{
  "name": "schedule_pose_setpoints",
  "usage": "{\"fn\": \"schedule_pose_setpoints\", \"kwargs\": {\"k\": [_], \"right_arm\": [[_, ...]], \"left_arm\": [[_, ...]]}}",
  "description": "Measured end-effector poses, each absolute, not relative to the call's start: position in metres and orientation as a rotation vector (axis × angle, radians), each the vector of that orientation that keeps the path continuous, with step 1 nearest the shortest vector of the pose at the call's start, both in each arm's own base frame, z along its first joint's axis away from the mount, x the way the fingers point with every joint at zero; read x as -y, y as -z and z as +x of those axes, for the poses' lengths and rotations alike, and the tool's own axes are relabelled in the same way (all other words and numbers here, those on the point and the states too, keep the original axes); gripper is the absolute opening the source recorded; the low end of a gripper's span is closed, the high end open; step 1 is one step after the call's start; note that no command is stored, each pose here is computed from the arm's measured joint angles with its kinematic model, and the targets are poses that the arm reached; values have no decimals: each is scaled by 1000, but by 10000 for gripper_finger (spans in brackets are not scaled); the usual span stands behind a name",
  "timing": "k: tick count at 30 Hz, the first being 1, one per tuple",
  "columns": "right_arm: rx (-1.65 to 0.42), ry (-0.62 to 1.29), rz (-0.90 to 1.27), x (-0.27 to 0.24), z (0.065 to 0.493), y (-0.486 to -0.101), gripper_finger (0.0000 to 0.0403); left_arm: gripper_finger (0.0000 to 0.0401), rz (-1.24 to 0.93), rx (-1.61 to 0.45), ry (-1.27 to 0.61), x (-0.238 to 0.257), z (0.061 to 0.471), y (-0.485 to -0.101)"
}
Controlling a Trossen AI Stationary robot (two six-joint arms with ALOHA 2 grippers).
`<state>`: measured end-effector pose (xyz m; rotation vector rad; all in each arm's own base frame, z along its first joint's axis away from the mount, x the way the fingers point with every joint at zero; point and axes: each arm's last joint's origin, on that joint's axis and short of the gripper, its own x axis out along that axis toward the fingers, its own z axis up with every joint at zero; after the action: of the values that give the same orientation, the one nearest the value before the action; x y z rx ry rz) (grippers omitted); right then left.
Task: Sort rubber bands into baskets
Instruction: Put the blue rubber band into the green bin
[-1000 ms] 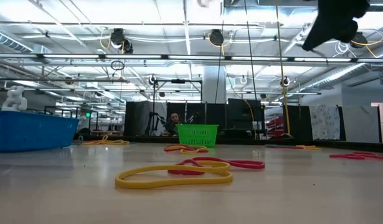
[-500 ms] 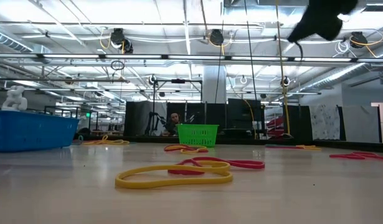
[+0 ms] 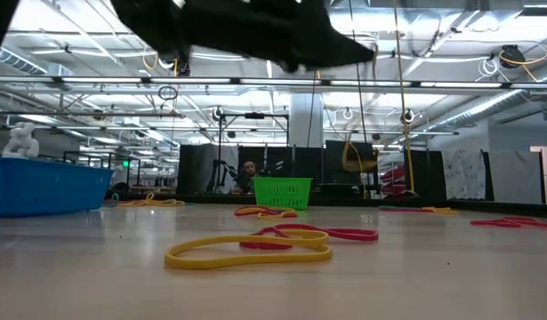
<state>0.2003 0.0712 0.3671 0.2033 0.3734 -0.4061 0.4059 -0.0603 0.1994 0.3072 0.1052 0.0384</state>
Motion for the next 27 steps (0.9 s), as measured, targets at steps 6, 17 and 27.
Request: {"fn": "schedule_pose_setpoints", "kwargs": {"k": [6, 17, 27], "right_arm": [[-364, 396, 173, -71, 200, -372, 0], [-378, 405, 171, -68, 201, -371, 0], [-402, 361, 188, -70, 201, -369, 0]], "left_arm": [[0, 197, -63, 25, 52, 454, -179], [17, 238, -261, 89, 57, 510, -166], [132, 297, -614, 110, 52, 503, -157]]}}
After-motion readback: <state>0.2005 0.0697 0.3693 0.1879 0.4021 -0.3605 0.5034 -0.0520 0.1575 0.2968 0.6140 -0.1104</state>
